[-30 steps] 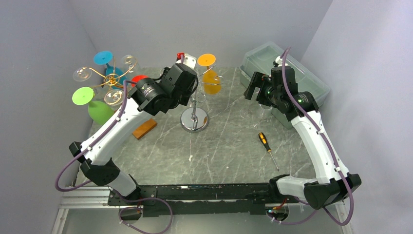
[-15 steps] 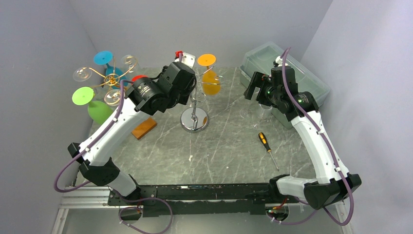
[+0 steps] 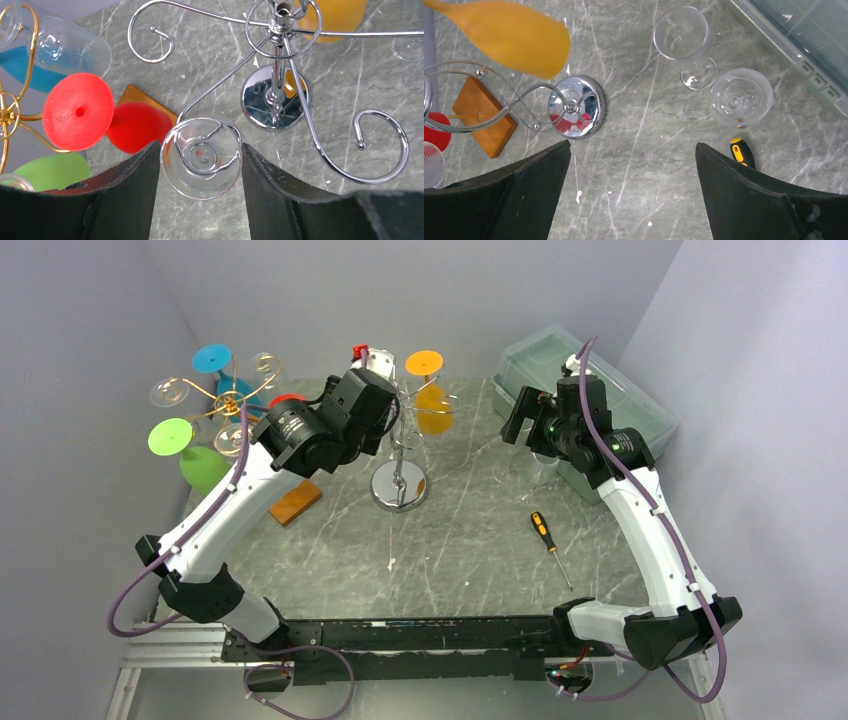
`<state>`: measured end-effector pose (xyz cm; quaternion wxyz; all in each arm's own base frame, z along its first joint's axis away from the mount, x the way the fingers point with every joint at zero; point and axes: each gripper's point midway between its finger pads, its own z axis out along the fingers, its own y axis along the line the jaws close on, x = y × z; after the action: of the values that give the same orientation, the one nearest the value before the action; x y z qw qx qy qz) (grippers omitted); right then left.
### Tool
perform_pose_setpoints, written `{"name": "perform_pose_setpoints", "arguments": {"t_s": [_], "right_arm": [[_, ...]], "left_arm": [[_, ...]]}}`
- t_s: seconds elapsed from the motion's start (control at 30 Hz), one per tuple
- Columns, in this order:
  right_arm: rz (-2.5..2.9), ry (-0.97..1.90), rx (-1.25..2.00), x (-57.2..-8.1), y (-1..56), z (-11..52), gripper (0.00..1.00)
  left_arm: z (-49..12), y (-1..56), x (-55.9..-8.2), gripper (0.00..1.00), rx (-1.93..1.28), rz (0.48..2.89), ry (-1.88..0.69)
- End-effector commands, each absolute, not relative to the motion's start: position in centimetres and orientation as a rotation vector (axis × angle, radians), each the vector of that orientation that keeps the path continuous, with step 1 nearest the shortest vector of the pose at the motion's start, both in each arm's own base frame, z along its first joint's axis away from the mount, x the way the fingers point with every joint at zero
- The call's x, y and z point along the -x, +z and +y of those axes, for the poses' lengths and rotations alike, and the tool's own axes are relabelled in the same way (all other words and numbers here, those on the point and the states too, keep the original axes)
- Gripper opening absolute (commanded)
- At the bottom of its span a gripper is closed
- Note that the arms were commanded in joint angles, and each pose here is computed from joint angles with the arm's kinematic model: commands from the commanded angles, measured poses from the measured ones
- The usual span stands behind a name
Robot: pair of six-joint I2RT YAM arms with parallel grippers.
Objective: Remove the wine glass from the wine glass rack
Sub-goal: Pick up the wine glass from the wine rack.
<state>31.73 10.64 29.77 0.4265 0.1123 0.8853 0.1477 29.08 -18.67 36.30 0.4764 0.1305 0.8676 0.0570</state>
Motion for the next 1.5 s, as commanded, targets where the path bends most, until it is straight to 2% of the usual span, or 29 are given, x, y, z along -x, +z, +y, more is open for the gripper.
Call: {"name": "perform_pose_setpoints", "arguments": {"t_s": [0.0,0.7,1.47], "right_arm": [[2.152,0.397,-0.277,-31.9,31.3,10.8,0.98],[2.152,0.393,-0.276,-31.5,31.2,10.6,0.98],[2.076,0.529,-0.212,-30.4,31.8,12.6,0.98]], "left_arm": [[-17.1,40.2,-29.5,0.32,-0.173,1.992,0.128],[-17.8,40.7,-32.3,0.32,-0.141,1.917,0.156],[-21.9,39.5,-32.4,0.29,-0.273,1.977,-0.026]]}}
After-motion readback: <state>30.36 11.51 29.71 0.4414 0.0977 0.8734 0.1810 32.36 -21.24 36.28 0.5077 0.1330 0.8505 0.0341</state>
